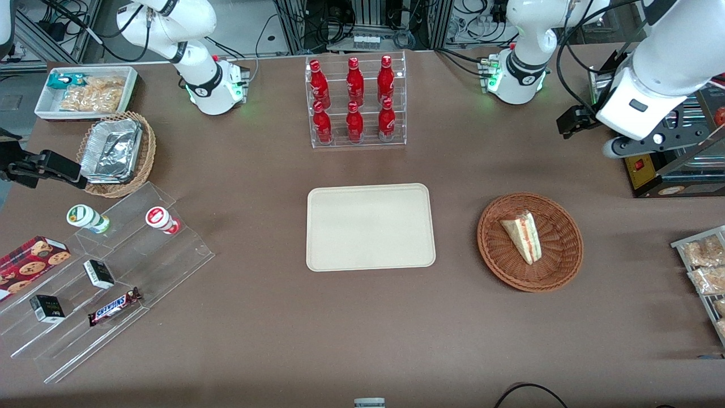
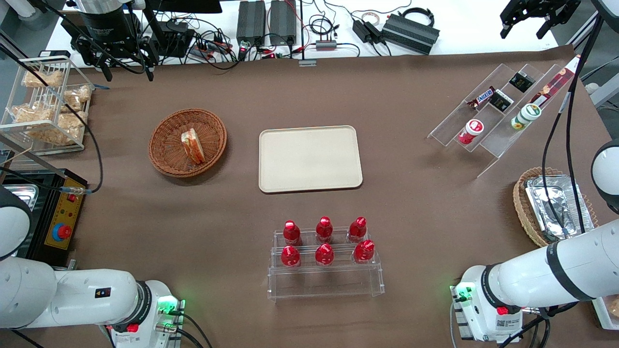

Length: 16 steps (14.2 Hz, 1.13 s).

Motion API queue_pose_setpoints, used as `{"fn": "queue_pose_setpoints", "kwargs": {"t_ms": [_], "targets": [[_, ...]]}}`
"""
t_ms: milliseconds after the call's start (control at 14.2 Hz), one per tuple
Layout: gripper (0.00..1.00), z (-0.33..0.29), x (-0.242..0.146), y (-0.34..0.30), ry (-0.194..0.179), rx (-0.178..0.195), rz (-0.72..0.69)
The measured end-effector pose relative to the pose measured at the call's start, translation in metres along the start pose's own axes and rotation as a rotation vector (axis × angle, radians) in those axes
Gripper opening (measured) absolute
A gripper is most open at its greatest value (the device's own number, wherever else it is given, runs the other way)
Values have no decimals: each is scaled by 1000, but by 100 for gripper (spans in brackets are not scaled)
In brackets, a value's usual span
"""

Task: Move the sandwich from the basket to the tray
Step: 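Lower the open left gripper over the wrapped sandwich in the wicker basket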

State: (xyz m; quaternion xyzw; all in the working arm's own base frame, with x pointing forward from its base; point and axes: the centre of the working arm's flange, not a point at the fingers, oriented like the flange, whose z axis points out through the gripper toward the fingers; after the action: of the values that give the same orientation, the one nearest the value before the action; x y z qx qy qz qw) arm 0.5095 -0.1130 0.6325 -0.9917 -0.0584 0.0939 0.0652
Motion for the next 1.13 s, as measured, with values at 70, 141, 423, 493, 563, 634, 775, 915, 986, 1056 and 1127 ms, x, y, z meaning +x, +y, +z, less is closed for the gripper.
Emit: {"fn": "queue_pose_setpoints", "kwargs": {"t_ms": [70,141,423,493,563,634,775,915,986,1056,1127], "targets": [[100,0,0,-1,1,-1,-1],[100,0,1,-1,2,-2,-2],[100,13,13,-2,-27,0,-4],[100,22,19,0,-44,2,-2],[100,32,27,3,-66,4,2],[100,44,37,6,-87,5,5],[100,68,59,12,-105,-3,11],[100,88,74,21,-96,-14,20],[100,98,77,29,-84,-19,31],[100,108,78,41,-69,-22,47],[100,120,78,56,-48,-27,69]]}}
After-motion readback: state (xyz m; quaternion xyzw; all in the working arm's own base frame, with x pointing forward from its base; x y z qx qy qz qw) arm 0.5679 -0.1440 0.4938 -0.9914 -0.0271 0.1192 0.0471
